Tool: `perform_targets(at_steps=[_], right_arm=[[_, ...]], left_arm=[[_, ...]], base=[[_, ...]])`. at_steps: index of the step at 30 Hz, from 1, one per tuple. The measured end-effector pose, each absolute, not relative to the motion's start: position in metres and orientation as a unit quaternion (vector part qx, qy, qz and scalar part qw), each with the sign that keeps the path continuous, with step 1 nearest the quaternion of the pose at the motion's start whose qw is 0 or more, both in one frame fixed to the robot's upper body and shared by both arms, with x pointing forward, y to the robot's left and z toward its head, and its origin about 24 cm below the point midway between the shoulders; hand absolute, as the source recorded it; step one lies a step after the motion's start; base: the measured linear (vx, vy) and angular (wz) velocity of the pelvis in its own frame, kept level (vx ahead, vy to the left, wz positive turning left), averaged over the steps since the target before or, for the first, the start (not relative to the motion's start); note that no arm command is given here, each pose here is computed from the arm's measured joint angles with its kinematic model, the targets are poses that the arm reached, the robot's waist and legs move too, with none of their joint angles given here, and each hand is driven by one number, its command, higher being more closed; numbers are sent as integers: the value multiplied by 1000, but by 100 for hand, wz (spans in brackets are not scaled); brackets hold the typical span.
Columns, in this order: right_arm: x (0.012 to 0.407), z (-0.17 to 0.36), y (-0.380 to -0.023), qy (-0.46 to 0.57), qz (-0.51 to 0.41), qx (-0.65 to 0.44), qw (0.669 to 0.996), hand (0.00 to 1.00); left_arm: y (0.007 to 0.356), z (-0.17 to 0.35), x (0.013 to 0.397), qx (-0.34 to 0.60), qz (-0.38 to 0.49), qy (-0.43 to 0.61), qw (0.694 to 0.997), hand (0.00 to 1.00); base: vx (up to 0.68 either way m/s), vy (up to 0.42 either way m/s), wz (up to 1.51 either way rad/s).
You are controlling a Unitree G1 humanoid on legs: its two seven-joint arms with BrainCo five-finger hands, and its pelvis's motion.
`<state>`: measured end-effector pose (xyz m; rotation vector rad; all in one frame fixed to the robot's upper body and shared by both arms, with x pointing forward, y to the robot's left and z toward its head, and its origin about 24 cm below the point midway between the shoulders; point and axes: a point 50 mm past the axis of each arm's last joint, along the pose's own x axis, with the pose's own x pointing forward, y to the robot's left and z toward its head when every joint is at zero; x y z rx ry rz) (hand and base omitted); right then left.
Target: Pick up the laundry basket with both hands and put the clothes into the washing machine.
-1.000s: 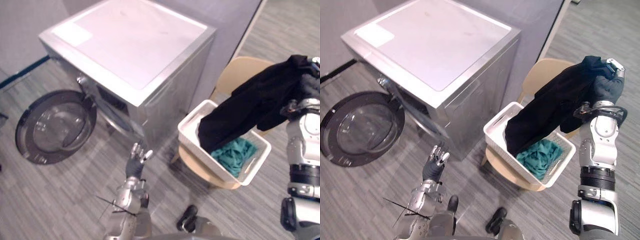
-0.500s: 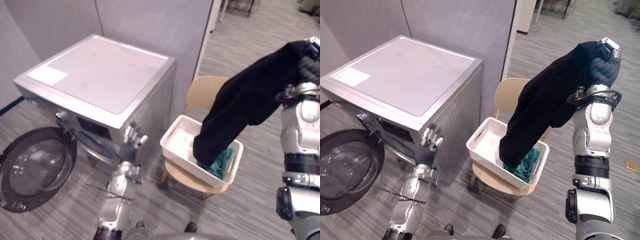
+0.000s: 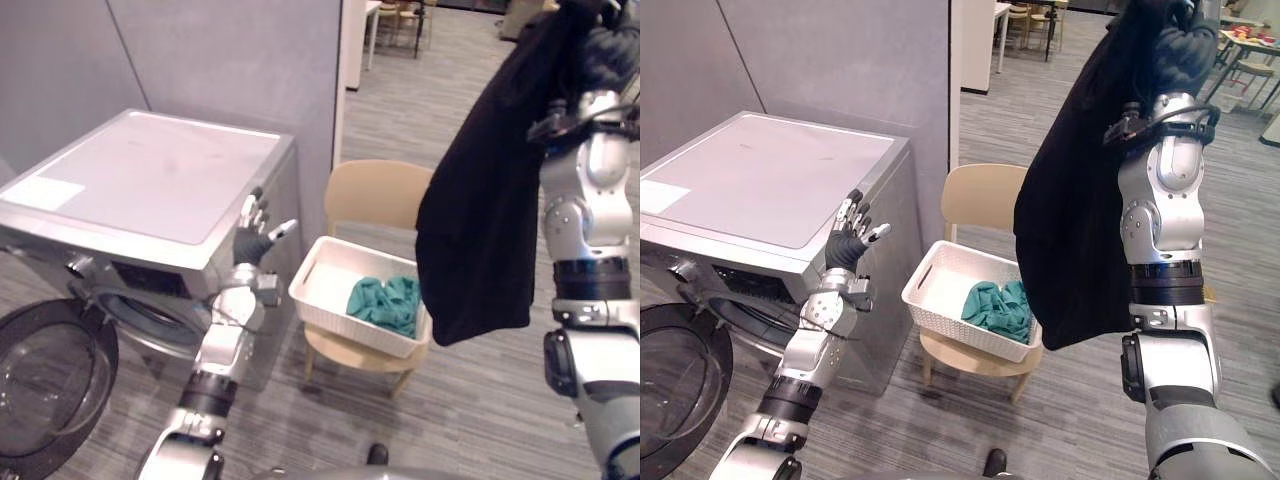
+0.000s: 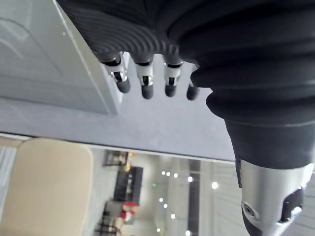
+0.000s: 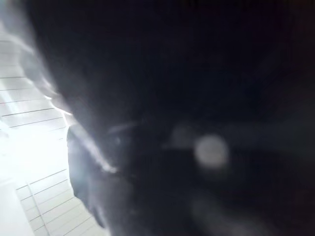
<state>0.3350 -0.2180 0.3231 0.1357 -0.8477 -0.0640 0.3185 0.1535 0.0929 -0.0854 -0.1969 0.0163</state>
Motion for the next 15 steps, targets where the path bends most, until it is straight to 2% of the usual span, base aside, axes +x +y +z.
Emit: perform_targets(at_steps=[4,15], right_arm=[[334,333,-215,-427,-25,72,901,100],[342,333,-198,-414,-1,91,906,100]], left_arm=[[144,104,333,-24,-8,-105,994,0],[117,123,356,19,-58,-105,993,0]], base=[[40,16,-9],[21,5,-2]])
